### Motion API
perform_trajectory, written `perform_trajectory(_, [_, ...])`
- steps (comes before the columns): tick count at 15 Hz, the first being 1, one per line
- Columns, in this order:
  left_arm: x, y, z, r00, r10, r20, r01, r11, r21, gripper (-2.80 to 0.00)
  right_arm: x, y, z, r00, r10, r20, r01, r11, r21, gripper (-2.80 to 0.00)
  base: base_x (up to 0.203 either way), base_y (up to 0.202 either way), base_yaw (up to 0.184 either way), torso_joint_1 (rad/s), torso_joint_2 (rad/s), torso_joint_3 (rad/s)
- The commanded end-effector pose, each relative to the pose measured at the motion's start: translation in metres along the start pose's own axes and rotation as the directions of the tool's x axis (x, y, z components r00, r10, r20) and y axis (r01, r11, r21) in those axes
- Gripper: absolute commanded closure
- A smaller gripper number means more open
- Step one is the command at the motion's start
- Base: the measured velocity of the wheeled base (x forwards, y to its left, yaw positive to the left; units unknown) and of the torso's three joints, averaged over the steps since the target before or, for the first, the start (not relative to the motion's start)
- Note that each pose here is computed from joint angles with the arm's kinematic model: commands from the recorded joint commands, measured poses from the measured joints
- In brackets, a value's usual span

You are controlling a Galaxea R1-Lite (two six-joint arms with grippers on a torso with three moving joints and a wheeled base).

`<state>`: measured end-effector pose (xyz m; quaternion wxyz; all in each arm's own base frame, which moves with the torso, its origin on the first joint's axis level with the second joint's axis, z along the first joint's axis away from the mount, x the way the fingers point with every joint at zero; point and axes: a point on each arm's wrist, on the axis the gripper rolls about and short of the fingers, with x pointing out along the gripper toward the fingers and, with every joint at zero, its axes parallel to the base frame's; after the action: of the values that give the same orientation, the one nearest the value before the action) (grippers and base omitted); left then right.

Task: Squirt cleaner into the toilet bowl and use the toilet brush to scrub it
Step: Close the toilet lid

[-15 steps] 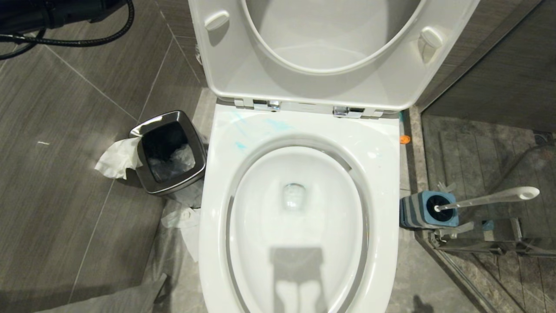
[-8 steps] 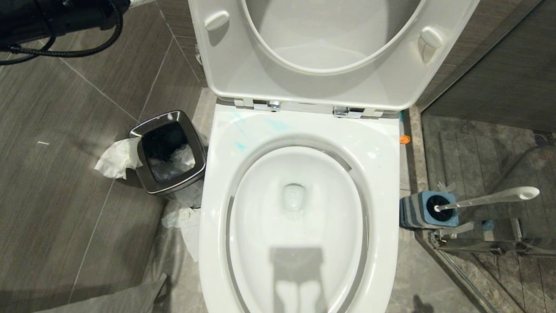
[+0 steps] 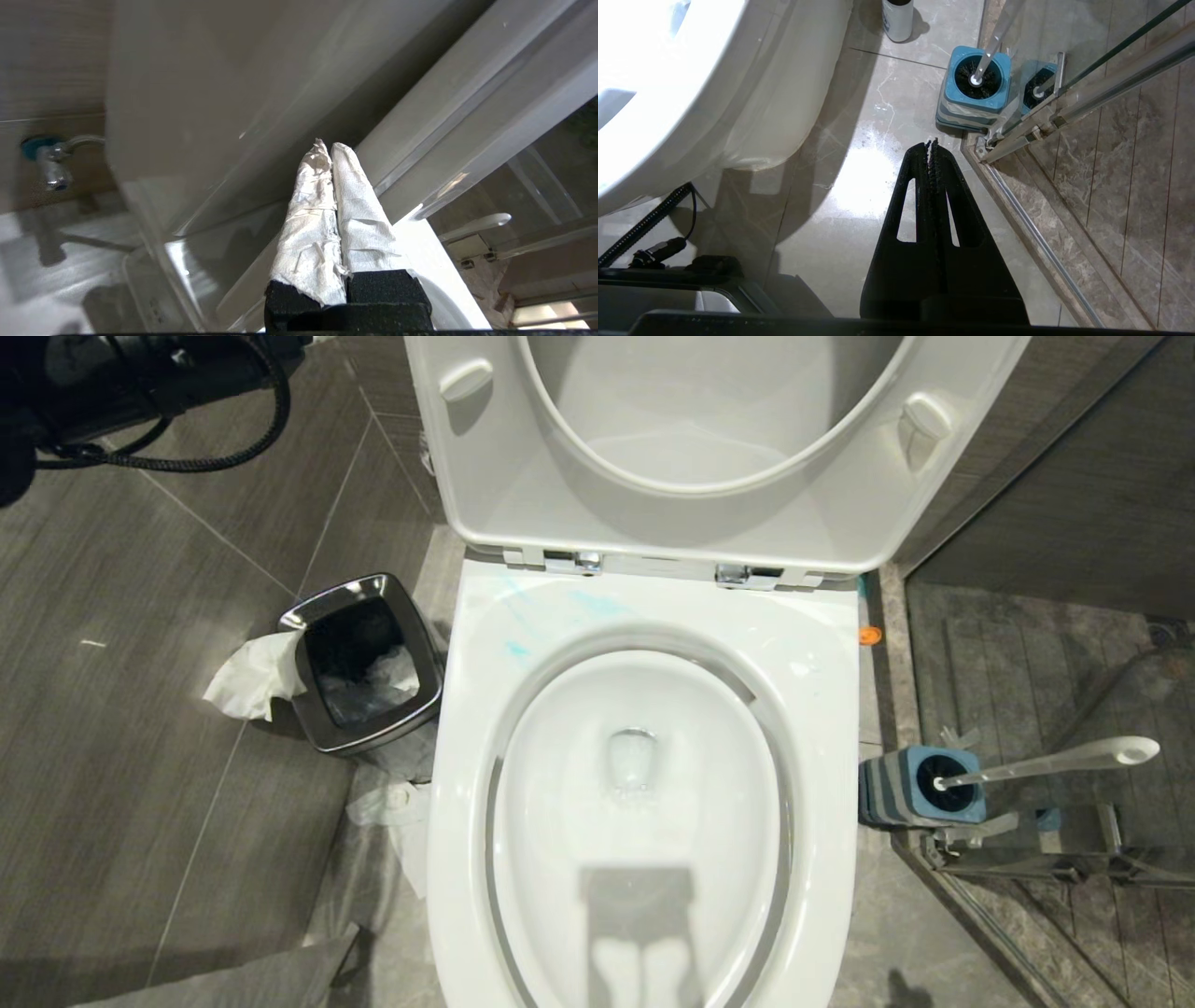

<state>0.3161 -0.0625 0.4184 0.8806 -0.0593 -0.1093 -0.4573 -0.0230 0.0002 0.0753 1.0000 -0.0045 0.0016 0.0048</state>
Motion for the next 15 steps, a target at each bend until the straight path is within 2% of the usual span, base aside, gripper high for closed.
perform_trajectory(1, [0.006, 0.003, -0.007, 1.000, -0.025, -0.013, 0.025, 1.000, -0.011, 0.00, 0.000, 0.000, 0.000, 1.000, 0.001, -0.001, -0.001, 1.000, 0.000, 0.00, 0.000, 0.000, 0.000, 0.000, 0.00, 0.000])
perform_trajectory(4, [0.015, 0.005, -0.011, 0.999, -0.046, 0.005, 0.046, 0.999, 0.000, 0.00, 0.000, 0.000, 0.000, 1.000, 0.001, -0.001, -0.001, 1.000, 0.000, 0.00, 0.000, 0.000, 0.000, 0.000, 0.00, 0.000])
perform_trajectory(10, [0.027, 0.004, -0.014, 0.994, -0.096, 0.046, 0.097, 0.995, -0.020, 0.00, 0.000, 0.000, 0.000, 1.000, 0.001, -0.001, -0.001, 1.000, 0.000, 0.00, 0.000, 0.000, 0.000, 0.000, 0.00, 0.000])
perform_trajectory(15, [0.026, -0.001, -0.014, 0.978, -0.209, 0.014, 0.210, 0.975, -0.072, 0.00, 0.000, 0.000, 0.000, 1.000, 0.001, -0.001, -0.001, 1.000, 0.000, 0.00, 0.000, 0.000, 0.000, 0.000, 0.00, 0.000])
